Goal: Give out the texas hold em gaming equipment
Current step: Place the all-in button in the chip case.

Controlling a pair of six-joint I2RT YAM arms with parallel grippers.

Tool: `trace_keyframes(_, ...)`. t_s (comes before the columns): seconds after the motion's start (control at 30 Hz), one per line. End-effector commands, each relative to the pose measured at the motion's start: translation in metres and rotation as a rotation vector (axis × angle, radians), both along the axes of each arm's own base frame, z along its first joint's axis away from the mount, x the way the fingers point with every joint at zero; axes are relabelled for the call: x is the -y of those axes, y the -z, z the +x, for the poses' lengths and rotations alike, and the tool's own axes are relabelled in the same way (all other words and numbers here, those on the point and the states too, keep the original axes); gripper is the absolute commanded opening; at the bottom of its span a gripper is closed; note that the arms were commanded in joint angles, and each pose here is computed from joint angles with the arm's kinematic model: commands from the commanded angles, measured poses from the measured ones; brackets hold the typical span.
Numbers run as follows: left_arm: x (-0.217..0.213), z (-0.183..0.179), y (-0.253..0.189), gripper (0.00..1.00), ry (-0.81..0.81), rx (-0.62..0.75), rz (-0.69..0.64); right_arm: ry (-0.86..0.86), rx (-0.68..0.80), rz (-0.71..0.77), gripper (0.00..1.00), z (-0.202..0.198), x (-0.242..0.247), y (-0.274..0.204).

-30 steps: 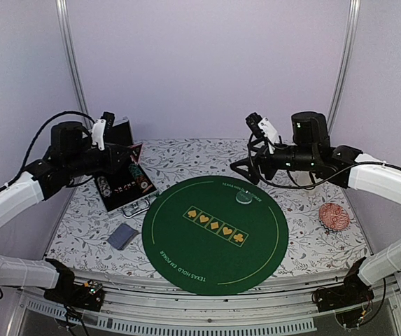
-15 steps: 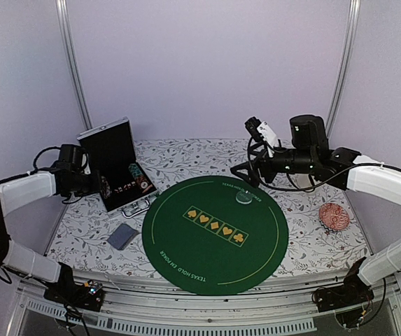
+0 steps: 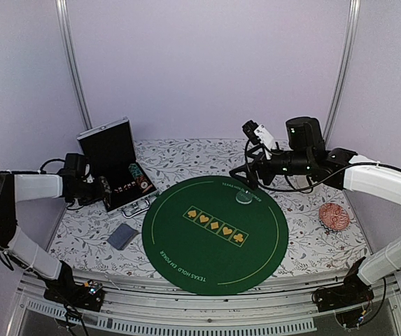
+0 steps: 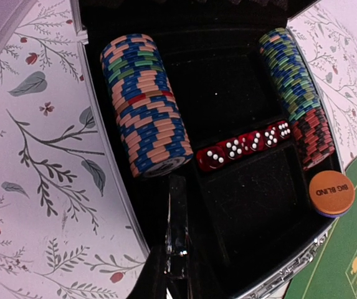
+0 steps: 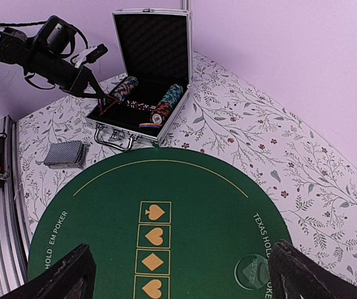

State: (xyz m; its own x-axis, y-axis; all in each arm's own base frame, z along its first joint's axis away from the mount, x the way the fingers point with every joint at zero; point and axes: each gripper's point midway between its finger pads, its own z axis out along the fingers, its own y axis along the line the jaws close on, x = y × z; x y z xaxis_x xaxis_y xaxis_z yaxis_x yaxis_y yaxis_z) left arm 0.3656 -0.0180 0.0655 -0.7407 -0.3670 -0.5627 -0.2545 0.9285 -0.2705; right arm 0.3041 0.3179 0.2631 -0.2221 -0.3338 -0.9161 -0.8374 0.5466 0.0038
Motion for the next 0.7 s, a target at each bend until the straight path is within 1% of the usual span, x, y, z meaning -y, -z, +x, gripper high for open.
trace_keyframes(0.0,-0.003,-0.003,0.013,0.0,-0.027,-0.026,-0.03,0.016,-0.012,-0.002,0.99,0.004,0.001,0.003)
trace_keyframes(0.03,-0.003,-0.004,0.013,0.0,-0.031,-0.029,-0.033,0.016,-0.013,-0.003,0.99,0.004,0.0,0.003)
trace_keyframes(0.17,-0.01,-0.005,0.015,0.06,-0.055,-0.03,-0.018,0.014,-0.012,-0.001,0.99,0.003,0.001,0.002)
trace_keyframes(0.4,-0.016,-0.005,0.019,0.18,-0.069,-0.049,-0.005,0.014,-0.011,0.006,0.99,0.002,0.002,-0.001)
trace_keyframes(0.5,-0.019,-0.005,0.014,0.28,-0.081,-0.039,0.008,0.014,-0.009,0.008,0.99,0.001,0.002,-0.003)
trace_keyframes(0.6,-0.023,-0.004,0.005,0.43,-0.092,-0.022,0.025,0.01,-0.005,0.008,0.99,0.0,0.002,-0.004)
trace_keyframes(0.67,-0.023,-0.002,-0.005,0.46,-0.09,0.0,0.029,0.009,-0.001,0.009,0.99,0.0,0.003,-0.005)
